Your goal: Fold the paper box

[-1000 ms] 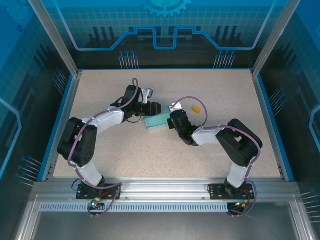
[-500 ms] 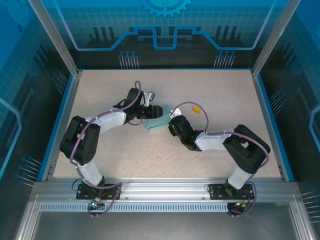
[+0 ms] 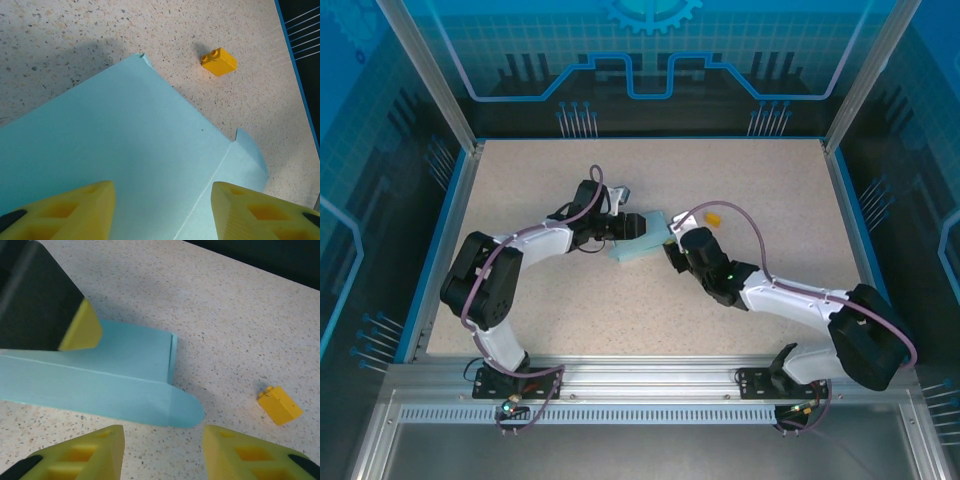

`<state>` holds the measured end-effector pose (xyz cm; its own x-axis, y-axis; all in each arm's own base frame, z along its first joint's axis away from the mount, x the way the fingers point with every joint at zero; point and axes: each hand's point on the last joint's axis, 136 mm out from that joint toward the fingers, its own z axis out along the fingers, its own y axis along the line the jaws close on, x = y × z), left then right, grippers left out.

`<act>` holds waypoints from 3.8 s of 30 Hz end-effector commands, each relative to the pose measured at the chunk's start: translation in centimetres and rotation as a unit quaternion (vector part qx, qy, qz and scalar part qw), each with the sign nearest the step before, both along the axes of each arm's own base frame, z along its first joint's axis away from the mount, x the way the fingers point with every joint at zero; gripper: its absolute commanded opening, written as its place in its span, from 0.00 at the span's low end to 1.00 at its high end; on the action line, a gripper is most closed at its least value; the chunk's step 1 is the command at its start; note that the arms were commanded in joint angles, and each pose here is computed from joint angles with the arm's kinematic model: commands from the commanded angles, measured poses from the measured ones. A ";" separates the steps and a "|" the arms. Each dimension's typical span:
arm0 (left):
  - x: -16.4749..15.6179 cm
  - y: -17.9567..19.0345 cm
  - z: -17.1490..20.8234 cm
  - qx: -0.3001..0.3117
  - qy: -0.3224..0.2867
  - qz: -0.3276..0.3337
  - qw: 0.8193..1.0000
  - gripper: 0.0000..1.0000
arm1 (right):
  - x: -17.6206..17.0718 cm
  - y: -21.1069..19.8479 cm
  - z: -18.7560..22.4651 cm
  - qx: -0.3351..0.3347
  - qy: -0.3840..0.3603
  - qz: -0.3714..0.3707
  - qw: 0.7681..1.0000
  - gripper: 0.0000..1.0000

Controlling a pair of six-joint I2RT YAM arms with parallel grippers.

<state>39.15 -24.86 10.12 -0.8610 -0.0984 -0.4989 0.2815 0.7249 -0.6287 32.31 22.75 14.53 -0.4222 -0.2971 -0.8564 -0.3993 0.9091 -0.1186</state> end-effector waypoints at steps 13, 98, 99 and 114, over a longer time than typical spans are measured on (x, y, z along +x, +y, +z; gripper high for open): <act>-0.7 0.4 -2.2 0.000 0.019 0.027 0.999 0.55 | 5.9 0.4 -2.2 0.072 0.109 -0.017 0.991 0.51; 4.1 8.1 -2.0 0.117 0.007 0.080 0.990 0.99 | 2.8 -6.9 -2.5 0.025 0.186 -0.111 0.976 1.00; 4.2 7.9 -2.3 0.117 0.010 0.076 0.990 0.99 | 2.5 -6.1 -2.6 0.017 0.184 -0.095 0.978 1.00; 3.0 3.6 -3.7 0.044 0.061 -0.034 0.997 0.87 | -1.4 -0.7 -5.8 0.060 0.301 0.043 0.951 0.97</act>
